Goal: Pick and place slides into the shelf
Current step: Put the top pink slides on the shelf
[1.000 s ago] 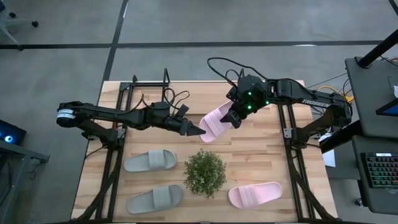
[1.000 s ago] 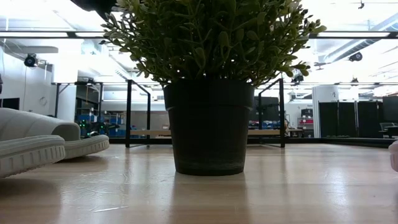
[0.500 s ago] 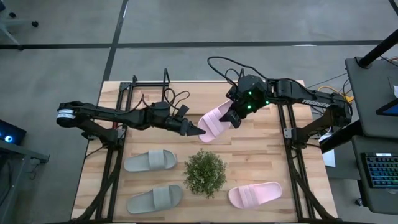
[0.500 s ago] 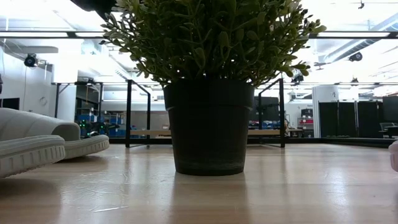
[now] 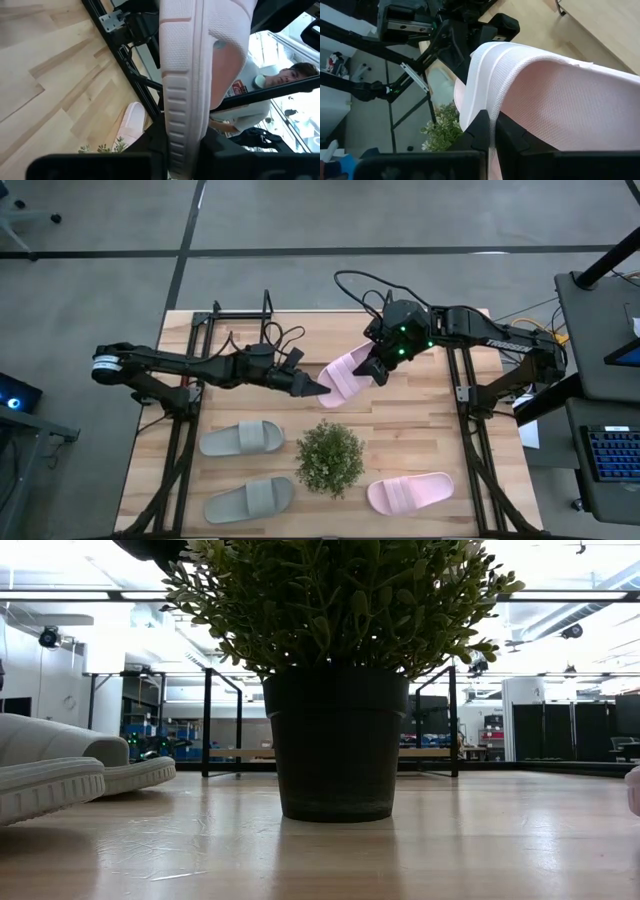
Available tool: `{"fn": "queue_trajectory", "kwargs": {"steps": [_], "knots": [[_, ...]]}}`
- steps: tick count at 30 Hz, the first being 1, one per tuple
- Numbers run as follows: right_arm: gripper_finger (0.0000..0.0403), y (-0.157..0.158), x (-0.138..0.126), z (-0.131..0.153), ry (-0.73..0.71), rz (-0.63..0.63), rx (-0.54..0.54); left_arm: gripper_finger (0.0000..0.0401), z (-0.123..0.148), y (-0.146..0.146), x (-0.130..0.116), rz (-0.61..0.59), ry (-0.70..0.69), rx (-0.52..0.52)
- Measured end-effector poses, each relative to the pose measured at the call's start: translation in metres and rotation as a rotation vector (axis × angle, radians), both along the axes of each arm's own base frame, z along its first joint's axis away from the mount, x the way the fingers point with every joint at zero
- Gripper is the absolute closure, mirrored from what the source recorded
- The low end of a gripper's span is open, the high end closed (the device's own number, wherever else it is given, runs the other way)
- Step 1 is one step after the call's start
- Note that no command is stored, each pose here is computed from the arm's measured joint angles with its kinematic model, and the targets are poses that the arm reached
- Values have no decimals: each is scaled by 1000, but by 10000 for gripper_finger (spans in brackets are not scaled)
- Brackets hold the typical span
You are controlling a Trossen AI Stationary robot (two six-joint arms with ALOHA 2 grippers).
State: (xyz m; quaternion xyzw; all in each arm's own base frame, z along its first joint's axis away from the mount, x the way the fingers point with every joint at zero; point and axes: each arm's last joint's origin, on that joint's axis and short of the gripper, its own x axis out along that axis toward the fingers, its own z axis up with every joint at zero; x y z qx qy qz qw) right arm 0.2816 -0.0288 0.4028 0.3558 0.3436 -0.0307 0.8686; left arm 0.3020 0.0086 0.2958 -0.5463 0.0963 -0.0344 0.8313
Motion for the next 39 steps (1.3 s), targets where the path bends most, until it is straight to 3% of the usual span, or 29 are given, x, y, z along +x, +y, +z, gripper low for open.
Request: {"fn": "queue_trajectory", "kwargs": {"steps": [28, 39], "knots": [[377, -22, -7, 9, -84, -22, -73, 381, -2, 4, -2, 142, 0, -29], [290, -29, -10, 11, -93, -29, -76, 381, -3, 5, -2, 170, 8, -32]]}}
